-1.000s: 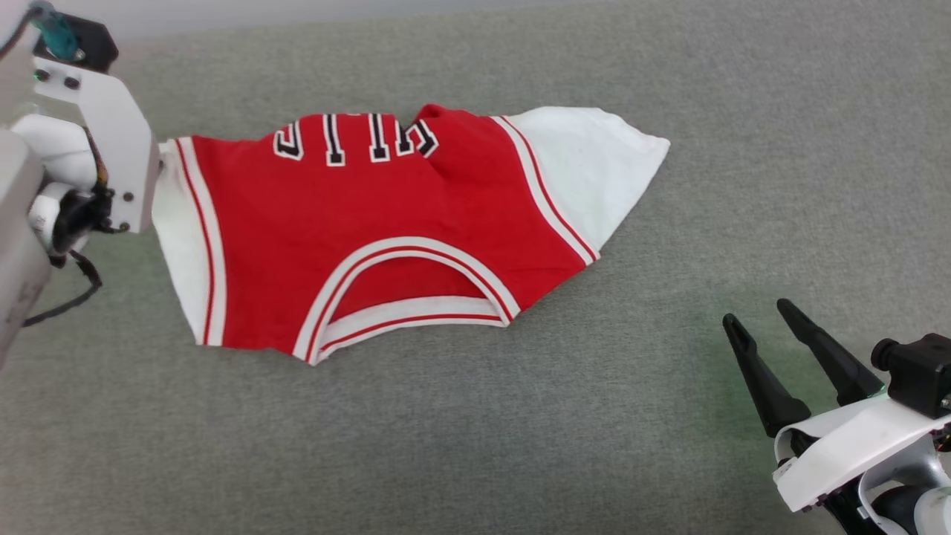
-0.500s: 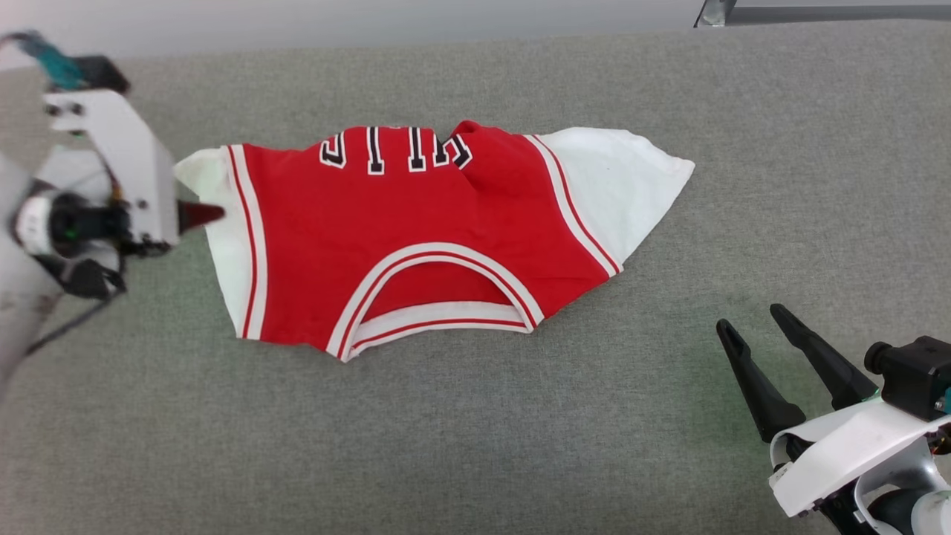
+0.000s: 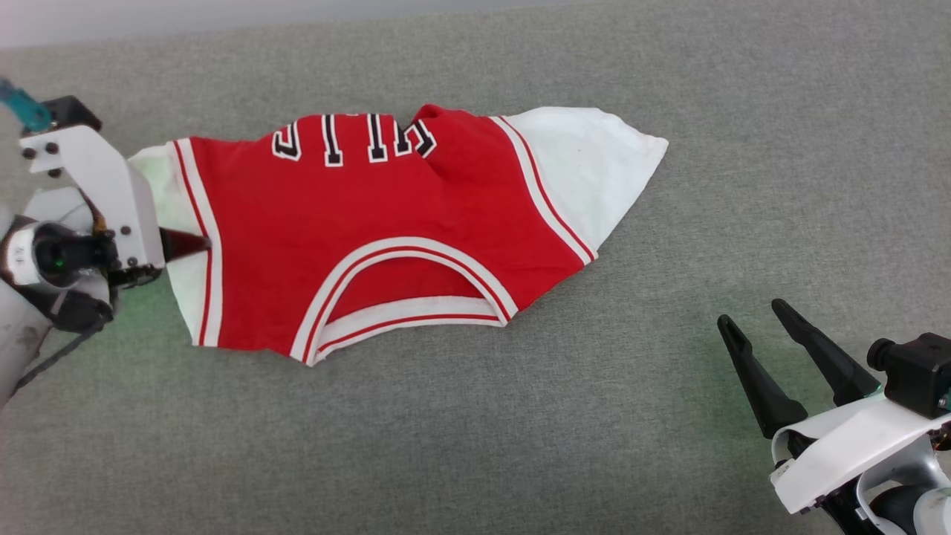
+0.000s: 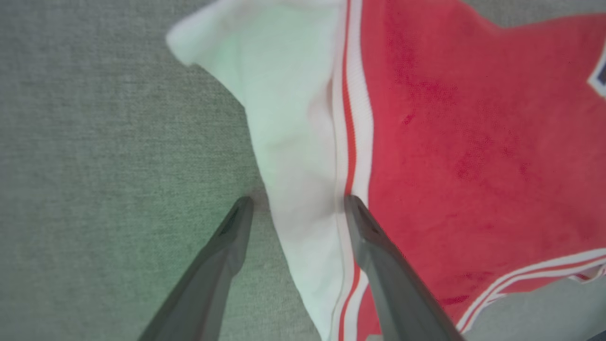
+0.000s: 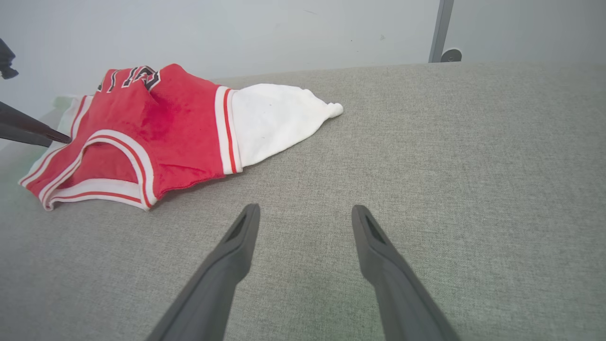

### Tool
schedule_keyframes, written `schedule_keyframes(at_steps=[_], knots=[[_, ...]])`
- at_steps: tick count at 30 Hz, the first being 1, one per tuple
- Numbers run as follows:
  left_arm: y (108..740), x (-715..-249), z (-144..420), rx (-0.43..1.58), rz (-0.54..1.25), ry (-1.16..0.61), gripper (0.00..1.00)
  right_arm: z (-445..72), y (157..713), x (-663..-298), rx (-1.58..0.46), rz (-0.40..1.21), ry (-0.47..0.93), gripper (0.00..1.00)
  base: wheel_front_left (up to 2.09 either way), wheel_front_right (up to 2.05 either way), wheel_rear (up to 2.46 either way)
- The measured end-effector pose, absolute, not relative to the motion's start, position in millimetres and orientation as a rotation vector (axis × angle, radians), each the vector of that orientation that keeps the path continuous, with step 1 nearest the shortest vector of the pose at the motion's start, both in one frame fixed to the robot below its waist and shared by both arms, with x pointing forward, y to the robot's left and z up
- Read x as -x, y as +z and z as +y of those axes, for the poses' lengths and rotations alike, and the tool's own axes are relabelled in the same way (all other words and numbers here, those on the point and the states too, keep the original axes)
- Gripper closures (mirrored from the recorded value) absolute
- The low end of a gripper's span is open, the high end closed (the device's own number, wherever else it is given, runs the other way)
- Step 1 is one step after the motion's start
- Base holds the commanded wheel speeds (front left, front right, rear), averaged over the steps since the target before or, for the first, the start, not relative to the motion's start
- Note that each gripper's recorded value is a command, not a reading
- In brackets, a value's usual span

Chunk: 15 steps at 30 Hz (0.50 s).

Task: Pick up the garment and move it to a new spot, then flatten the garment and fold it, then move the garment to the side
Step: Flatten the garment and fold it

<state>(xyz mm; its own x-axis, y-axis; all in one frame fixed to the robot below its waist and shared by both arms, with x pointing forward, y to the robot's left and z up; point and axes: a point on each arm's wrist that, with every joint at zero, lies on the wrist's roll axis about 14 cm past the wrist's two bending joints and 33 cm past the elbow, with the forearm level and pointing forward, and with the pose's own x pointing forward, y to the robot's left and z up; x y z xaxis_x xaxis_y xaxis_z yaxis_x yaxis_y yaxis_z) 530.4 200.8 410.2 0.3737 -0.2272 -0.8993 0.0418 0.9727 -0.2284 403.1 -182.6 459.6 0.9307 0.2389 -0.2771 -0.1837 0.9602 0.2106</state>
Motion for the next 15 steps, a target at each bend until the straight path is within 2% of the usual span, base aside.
schedule_keyframes(at_steps=[2, 3, 4, 5, 6, 11, 15], knots=[[409, -532, 199, 0.213, 1.17, -0.173, 0.0, -184, 459, -403, -0.182, 0.307, 0.213, 0.0, 0.0, 0.0, 0.0], [408, -532, 198, 0.223, 1.17, -0.178, 0.14, -185, 459, -402, -0.18, 0.308, 0.211, 0.0, 0.0, 0.0, 0.0], [409, -533, 197, 0.222, 1.16, -0.18, 0.58, -186, 460, -402, -0.18, 0.306, 0.21, 0.0, 0.0, 0.0, 0.0], [410, -535, 197, 0.224, 1.147, -0.181, 0.96, -186, 460, -402, -0.179, 0.305, 0.21, 0.0, 0.0, 0.0, 0.0], [410, -535, 198, 0.227, 1.141, -0.177, 1.0, -186, 460, -402, -0.179, 0.305, 0.21, 0.0, 0.0, 0.0, 0.0], [414, -537, 199, 0.184, 1.109, -0.194, 1.0, -185, 464, -401, -0.18, 0.296, 0.211, 0.0, 0.0, 0.0, 0.0], [430, -547, 176, 0.112, 1.054, -0.288, 1.0, -184, 465, -401, -0.182, 0.292, 0.212, 0.0, 0.0, 0.0, 0.0]])
